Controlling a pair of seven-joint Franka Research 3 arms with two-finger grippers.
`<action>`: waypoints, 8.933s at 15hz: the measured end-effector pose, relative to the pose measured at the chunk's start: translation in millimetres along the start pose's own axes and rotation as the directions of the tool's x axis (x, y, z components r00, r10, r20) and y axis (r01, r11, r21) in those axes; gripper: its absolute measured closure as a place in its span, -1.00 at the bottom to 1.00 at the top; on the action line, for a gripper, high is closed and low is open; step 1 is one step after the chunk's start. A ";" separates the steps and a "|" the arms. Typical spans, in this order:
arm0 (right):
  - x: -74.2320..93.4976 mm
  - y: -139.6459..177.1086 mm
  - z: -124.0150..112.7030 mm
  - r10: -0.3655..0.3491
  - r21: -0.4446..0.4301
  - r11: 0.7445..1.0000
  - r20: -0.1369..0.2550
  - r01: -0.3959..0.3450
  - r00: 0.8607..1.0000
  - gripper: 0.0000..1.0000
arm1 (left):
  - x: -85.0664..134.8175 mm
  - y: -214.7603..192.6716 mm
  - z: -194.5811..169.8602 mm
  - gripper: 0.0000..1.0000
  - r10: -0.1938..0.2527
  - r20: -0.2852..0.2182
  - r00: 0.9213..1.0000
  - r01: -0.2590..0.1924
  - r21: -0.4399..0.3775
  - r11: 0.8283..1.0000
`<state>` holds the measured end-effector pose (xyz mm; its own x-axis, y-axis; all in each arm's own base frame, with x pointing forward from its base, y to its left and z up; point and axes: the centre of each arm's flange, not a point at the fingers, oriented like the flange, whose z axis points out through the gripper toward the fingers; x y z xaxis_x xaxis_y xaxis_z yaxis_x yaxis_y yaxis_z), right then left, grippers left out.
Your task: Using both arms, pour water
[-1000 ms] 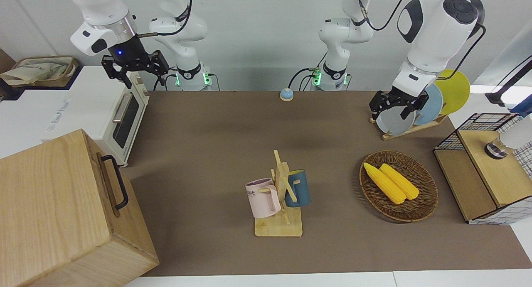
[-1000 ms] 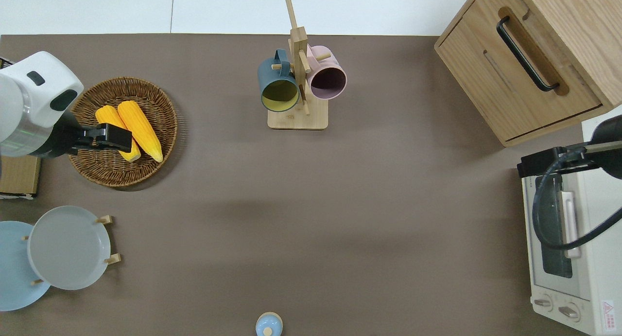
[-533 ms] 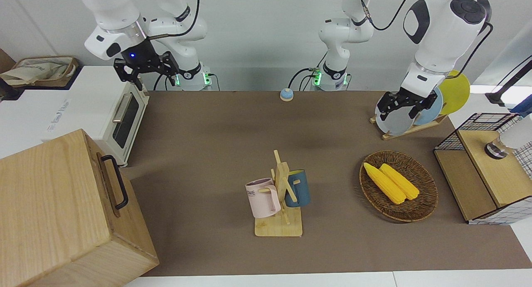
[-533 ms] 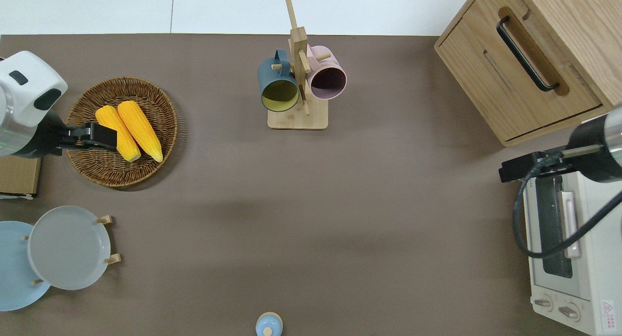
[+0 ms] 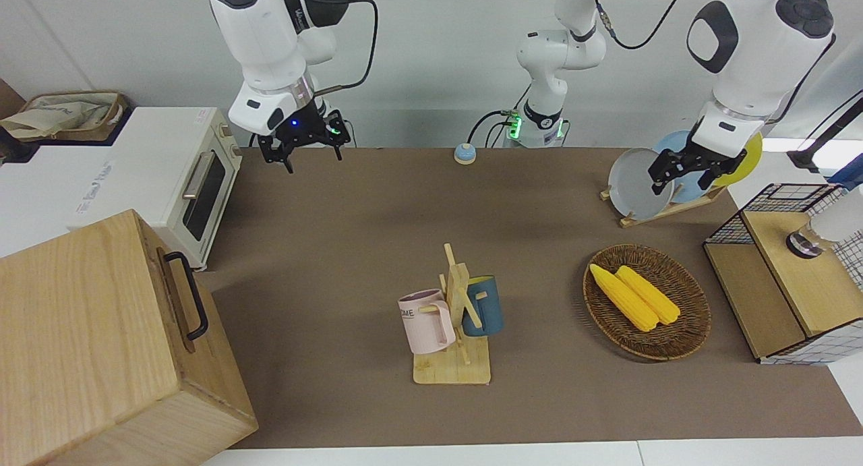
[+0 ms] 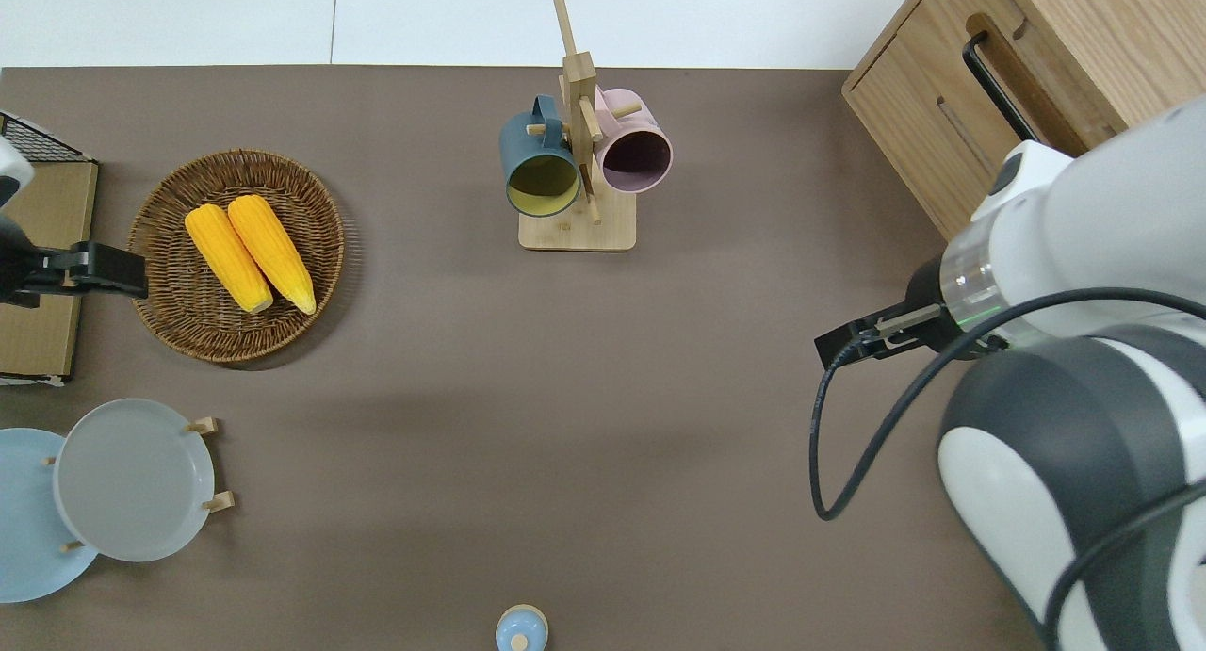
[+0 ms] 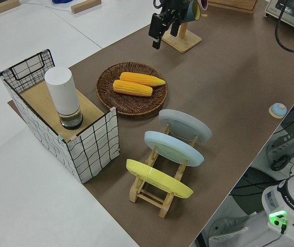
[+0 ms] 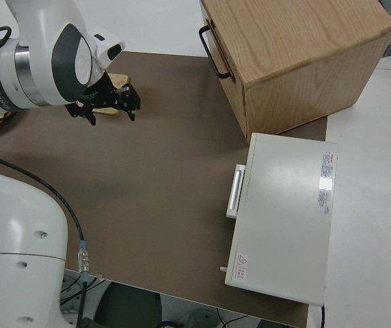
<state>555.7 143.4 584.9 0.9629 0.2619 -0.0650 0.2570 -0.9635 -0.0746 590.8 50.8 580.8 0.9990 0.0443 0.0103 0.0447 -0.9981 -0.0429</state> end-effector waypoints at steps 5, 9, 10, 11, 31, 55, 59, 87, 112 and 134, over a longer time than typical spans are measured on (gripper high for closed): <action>35.7 -37.6 39.9 -0.051 0.012 0.999 -0.064 0.052 0.997 -0.98 | -4.4 -55.8 1.0 -1.00 0.022 -0.002 1.000 -0.022 0.002 1.000; 57.1 -51.3 62.4 -0.067 0.008 0.998 -0.113 0.068 0.991 -0.98 | -10.8 -101.3 2.0 -1.00 0.056 -0.010 0.998 -0.056 0.006 0.998; 63.4 -51.1 66.6 -0.065 0.007 0.998 -0.136 0.067 0.989 -0.98 | -13.3 -116.5 2.9 -1.00 0.064 -0.013 0.998 -0.064 0.008 0.998; 69.4 -50.5 70.4 -0.063 0.006 0.998 -0.160 0.065 0.985 -0.98 | -15.9 -129.7 3.8 -1.00 0.064 -0.016 0.998 -0.064 0.003 0.998; 181.6 -58.1 135.8 -0.231 -0.107 0.973 -0.515 0.205 0.826 -0.51 | -37.7 -290.2 16.3 -1.00 0.067 -0.252 0.965 -0.060 0.038 0.997; 198.1 -56.9 134.1 -0.228 -0.110 0.974 -0.533 0.200 0.815 0.89 | -20.6 -318.7 90.8 -1.00 -0.010 -0.527 0.850 -0.030 -0.066 0.997; 197.1 -51.2 124.2 -0.222 -0.110 0.975 -0.530 0.193 0.818 0.89 | -17.1 -315.7 91.1 -0.99 -0.017 -0.541 0.841 -0.026 -0.072 0.997; 138.4 62.4 110.0 -0.220 -0.163 0.965 -0.094 0.203 0.971 0.89 | -1.3 -319.3 57.7 -0.28 -0.111 -0.574 0.811 0.066 -0.098 0.993; 68.7 -335.9 265.3 0.501 0.119 0.835 0.239 -0.537 0.832 0.89 | -30.6 -122.2 1.7 -0.28 -0.176 -0.390 0.904 0.139 -0.120 0.983; 86.9 -283.5 133.3 0.599 0.224 0.735 0.228 -0.640 0.768 -0.99 | -107.1 -1.9 47.2 -0.28 -0.088 -0.181 0.980 0.064 -0.131 0.989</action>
<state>555.6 446.7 467.7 0.8745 -0.3633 -0.3213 -0.4456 -0.8634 -0.2366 484.1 49.9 532.6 0.9731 0.1231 0.1950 0.1074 -0.9902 0.0889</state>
